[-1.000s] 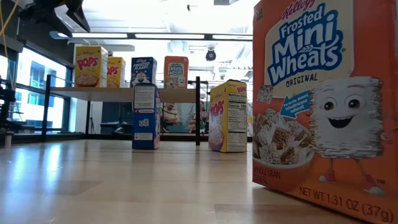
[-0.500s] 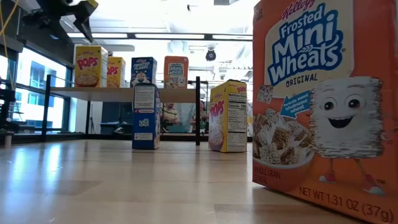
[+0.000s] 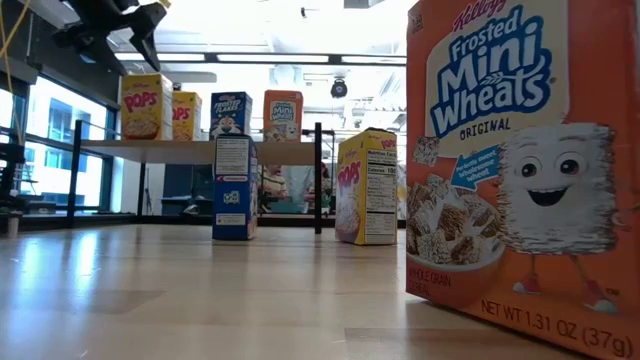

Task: Stack cereal on shelf
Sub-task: Put the right yellow cereal box on the shelf aligned with the other yellow cereal box

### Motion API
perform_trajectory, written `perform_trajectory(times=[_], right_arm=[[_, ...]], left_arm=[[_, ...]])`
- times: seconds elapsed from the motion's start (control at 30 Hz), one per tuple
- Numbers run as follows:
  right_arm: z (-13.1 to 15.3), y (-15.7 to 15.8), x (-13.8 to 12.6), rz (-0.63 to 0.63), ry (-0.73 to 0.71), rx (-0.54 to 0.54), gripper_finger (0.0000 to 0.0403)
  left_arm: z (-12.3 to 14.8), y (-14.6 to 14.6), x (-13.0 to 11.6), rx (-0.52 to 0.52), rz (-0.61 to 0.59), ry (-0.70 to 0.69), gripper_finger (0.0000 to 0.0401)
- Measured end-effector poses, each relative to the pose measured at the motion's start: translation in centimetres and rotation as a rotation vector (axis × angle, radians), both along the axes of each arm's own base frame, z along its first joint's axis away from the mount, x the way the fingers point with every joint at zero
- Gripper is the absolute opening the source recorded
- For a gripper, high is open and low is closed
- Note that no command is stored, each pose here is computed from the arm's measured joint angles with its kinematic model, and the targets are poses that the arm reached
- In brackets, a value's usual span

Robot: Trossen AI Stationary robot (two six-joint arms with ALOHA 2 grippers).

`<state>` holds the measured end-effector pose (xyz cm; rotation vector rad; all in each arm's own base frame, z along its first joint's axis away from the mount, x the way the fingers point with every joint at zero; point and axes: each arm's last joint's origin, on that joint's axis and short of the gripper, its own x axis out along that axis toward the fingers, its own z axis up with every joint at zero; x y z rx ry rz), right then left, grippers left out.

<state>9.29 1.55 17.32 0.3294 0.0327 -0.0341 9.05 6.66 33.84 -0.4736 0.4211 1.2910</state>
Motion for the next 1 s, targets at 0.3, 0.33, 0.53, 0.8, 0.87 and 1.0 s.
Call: perform_trajectory(times=[0.3, 0.33, 0.53, 0.8, 0.87, 1.0], right_arm=[[0.0, 0.0, 0.0, 0.0, 0.0, 0.0, 0.0248], [0.0, 0.0, 0.0, 0.0, 0.0, 0.0, 0.0248], [0.0, 0.0, 0.0, 0.0, 0.0, 0.0, 0.0248], [0.0, 0.0, 0.0, 0.0, 0.0, 0.0, 0.0248], [0.0, 0.0, 0.0, 0.0, 0.0, 0.0, 0.0248], [0.0, 0.0, 0.0, 0.0, 0.0, 0.0, 0.0248]], left_arm=[[0.2, 0.5, 0.4, 0.012, -0.026, 0.005, 0.0335], [0.2, 0.6, 0.6, 0.014, -0.032, 0.005, 0.0336], [0.0, 1.0, 1.5, 0.009, -0.032, 0.014, 0.0336], [0.1, 1.1, 1.6, 0.013, -0.049, -0.002, 0.0336], [0.1, 1.0, 1.5, 0.014, -0.05, -0.007, 0.0336], [0.3, 0.8, 1.2, 0.021, -0.056, -0.019, 0.0336]])
